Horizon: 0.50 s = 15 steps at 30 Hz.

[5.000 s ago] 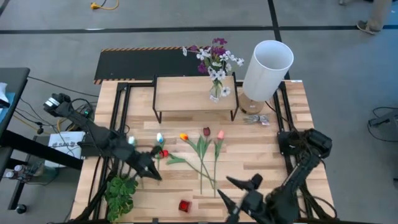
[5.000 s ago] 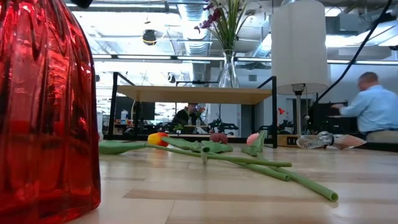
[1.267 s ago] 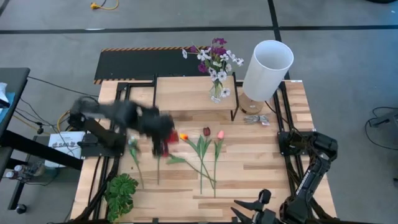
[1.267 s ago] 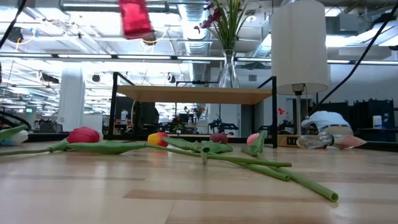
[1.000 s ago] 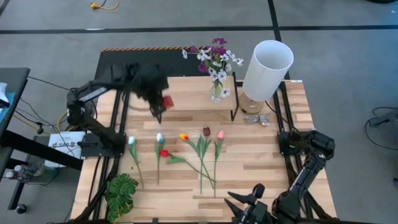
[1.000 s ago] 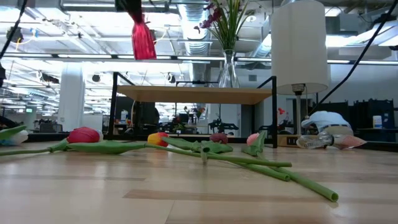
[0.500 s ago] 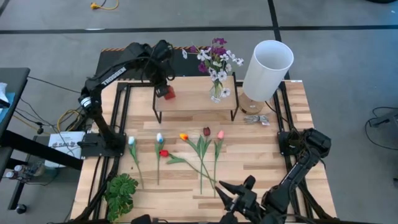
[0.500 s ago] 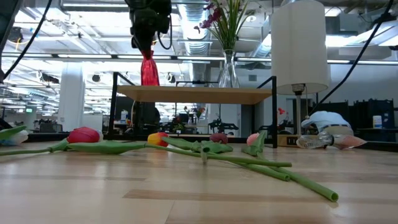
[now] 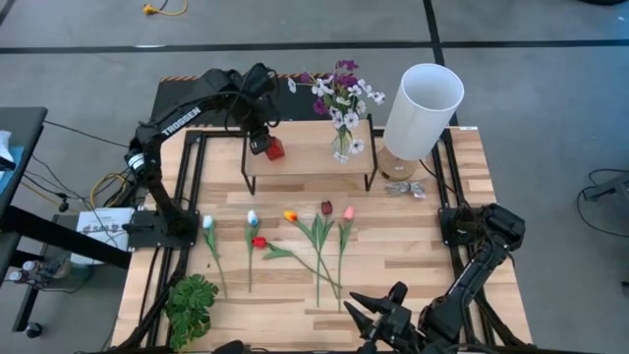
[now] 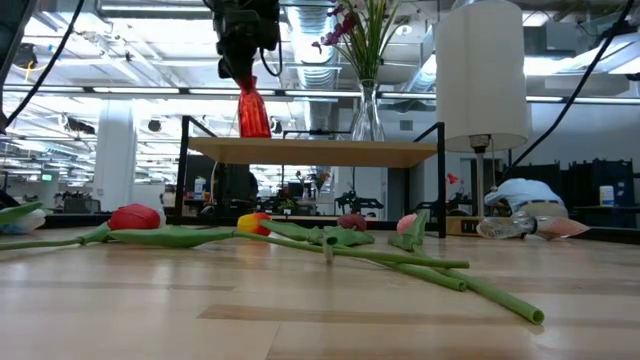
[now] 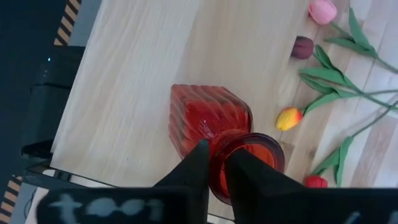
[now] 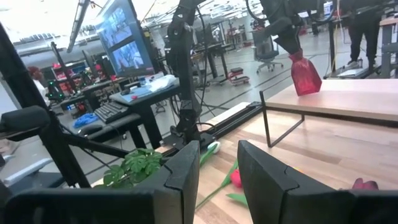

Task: Pick and place flowers into a vace then onto a shelf
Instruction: Put the red vase on the shelf

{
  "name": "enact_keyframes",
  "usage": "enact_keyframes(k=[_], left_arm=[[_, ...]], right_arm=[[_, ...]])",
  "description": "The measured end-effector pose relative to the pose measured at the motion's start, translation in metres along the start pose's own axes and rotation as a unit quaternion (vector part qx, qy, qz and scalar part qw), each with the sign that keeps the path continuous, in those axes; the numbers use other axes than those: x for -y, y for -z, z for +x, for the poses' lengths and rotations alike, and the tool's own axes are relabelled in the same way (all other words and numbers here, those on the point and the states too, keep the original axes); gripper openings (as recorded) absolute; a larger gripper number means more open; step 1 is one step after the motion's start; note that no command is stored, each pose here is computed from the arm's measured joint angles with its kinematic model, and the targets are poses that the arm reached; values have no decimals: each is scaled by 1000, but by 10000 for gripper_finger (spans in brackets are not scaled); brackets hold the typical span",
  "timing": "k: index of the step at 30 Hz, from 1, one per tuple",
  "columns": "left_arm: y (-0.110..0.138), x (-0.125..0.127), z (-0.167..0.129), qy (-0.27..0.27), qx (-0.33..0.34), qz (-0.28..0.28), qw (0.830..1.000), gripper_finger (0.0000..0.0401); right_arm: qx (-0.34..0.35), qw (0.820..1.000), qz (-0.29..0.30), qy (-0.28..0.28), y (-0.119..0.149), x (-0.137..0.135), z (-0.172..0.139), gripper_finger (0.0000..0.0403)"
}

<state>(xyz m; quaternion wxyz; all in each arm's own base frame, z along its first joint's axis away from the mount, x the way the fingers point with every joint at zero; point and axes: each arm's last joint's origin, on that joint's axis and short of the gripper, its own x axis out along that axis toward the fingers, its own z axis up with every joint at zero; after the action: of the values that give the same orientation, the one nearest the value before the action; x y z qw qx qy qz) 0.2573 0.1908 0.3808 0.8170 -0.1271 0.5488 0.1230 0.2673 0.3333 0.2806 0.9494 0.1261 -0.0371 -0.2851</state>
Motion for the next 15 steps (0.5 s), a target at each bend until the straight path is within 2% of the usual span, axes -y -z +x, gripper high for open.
enact_keyframes(k=[8,15], left_arm=[[-1,-1,0,-2,7,-12,1000,81],[-2,-1,-2,-6,12,-15,1000,108]], right_arm=[[0,1000,-2,-1,0,0,0,101],[-1,1000,-11,-3,1,0,-3,101]])
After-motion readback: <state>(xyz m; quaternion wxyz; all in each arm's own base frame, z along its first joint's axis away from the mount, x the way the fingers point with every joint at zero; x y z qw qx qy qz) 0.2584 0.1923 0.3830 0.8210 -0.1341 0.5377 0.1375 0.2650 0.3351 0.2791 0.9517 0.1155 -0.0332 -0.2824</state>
